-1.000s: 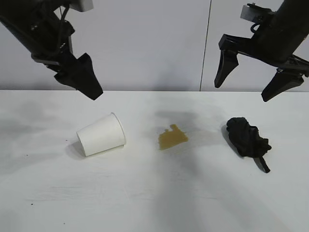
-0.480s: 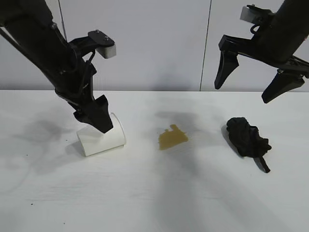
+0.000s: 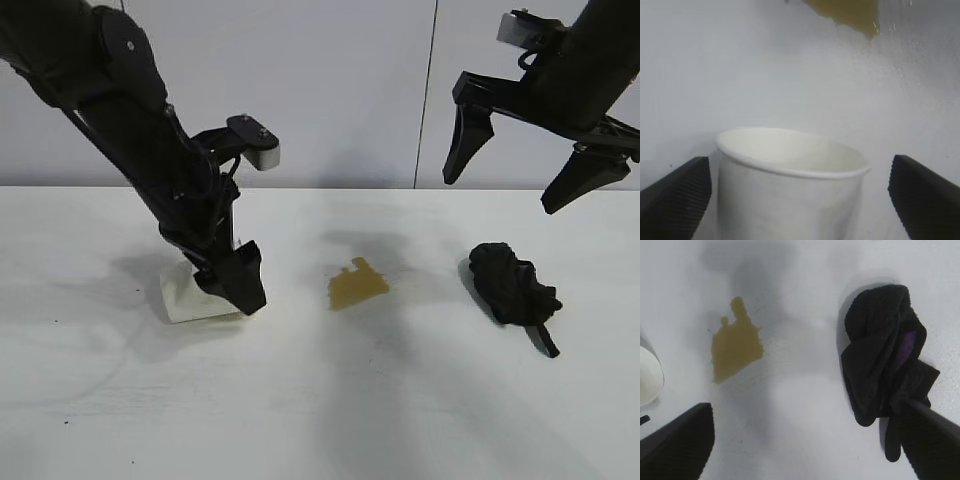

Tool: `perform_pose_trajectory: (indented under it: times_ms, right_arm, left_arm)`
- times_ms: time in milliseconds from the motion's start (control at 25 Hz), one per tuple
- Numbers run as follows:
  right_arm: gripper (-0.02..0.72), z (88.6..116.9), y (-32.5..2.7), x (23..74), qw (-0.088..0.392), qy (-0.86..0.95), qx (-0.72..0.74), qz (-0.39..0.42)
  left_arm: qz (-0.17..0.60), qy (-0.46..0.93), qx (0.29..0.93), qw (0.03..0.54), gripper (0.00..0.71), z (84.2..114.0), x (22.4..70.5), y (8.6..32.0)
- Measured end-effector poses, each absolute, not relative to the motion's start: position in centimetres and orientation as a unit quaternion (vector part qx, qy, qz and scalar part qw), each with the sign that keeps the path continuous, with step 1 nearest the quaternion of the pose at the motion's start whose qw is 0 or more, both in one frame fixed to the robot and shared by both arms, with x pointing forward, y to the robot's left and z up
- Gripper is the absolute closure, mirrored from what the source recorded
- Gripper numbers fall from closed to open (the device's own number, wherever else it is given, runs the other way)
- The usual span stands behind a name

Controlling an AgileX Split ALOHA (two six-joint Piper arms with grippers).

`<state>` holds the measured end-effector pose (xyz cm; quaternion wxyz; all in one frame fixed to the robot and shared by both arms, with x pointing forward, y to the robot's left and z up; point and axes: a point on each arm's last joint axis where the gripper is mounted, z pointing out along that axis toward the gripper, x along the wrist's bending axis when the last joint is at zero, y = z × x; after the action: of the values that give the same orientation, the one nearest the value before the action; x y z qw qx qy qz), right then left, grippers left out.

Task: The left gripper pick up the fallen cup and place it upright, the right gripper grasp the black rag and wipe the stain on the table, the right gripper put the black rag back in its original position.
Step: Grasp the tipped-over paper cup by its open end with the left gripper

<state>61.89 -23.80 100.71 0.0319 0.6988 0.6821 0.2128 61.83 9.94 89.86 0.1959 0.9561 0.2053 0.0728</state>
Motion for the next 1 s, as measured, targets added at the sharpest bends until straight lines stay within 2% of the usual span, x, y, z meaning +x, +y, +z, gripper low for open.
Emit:
perform_pose_trajectory:
  times_ms: [280, 480, 800, 1000]
  right_arm:
    - [0.009, 100.71, -23.8, 61.89, 0.032, 0.682, 0.699, 0.213]
    - [0.009, 100.72, -23.8, 61.92, 0.033, 0.682, 0.699, 0.214]
    - [0.009, 100.72, -23.79, 61.92, 0.033, 0.682, 0.699, 0.214]
    - [0.009, 100.72, -23.79, 61.92, 0.033, 0.682, 0.699, 0.214]
  left_arm:
    - [0.071, 0.194, 0.961, 0.181, 0.02, 88.79, 61.89, 10.08]
    - [0.089, 0.19, 0.961, 0.183, 0.098, 88.83, 62.2, 10.1]
    - [0.101, 0.154, 0.965, 0.189, 0.113, 88.91, 62.31, 9.95]
    - [0.101, 0.129, 0.966, 0.202, 0.182, 89.0, 62.26, 9.68]
